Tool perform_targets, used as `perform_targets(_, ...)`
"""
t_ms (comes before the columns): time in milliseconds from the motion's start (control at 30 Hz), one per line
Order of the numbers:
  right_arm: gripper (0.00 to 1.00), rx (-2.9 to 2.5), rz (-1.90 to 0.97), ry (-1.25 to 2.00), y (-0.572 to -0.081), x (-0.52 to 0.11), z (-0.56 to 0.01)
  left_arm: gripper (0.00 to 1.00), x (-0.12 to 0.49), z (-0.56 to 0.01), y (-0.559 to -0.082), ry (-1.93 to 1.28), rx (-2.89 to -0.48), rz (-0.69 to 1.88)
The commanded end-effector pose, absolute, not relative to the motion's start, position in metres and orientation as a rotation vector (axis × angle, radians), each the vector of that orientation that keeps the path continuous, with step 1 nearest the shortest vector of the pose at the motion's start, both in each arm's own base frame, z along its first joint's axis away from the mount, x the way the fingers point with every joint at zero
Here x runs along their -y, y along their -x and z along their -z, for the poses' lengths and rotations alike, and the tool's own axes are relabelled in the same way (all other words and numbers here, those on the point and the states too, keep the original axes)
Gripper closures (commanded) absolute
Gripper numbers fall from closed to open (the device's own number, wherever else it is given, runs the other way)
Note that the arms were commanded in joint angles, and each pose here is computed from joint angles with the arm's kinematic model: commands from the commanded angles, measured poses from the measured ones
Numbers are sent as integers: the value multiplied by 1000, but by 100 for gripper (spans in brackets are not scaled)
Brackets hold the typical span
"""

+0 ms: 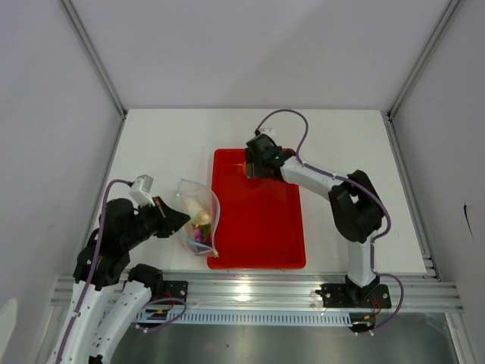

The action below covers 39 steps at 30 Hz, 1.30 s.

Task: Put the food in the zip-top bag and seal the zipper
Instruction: Pick up the fake vegetable from the bin.

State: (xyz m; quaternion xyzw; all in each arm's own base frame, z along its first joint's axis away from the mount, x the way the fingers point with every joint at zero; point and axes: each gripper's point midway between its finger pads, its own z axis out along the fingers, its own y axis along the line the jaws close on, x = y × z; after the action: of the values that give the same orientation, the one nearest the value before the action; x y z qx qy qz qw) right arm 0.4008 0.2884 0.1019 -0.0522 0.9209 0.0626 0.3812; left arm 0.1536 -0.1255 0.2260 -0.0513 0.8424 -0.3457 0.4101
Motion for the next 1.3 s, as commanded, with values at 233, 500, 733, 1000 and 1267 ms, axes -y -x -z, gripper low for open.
perform_targets(233, 2, -2333, -283, 199, -439, -335, -89, 99, 123, -230, -147, 122, -2111, 864)
perform_targets(500, 3, -2340, -249, 212, -451, -338, -76, 99, 125, -228, -148, 118, -2115, 873)
perform_targets(733, 8, -2358, -224, 197, -453, -336, -63, 99, 124, -225, -148, 116, -2123, 862)
perform_targets(1000, 74, -2312, -255, 175, -450, -334, -84, 99, 123, -226, -148, 116, -2121, 857)
perform_targets(1267, 82, -2236, -247, 177, -407, -316, -135, 100, 123, -225, -149, 116, -2122, 858)
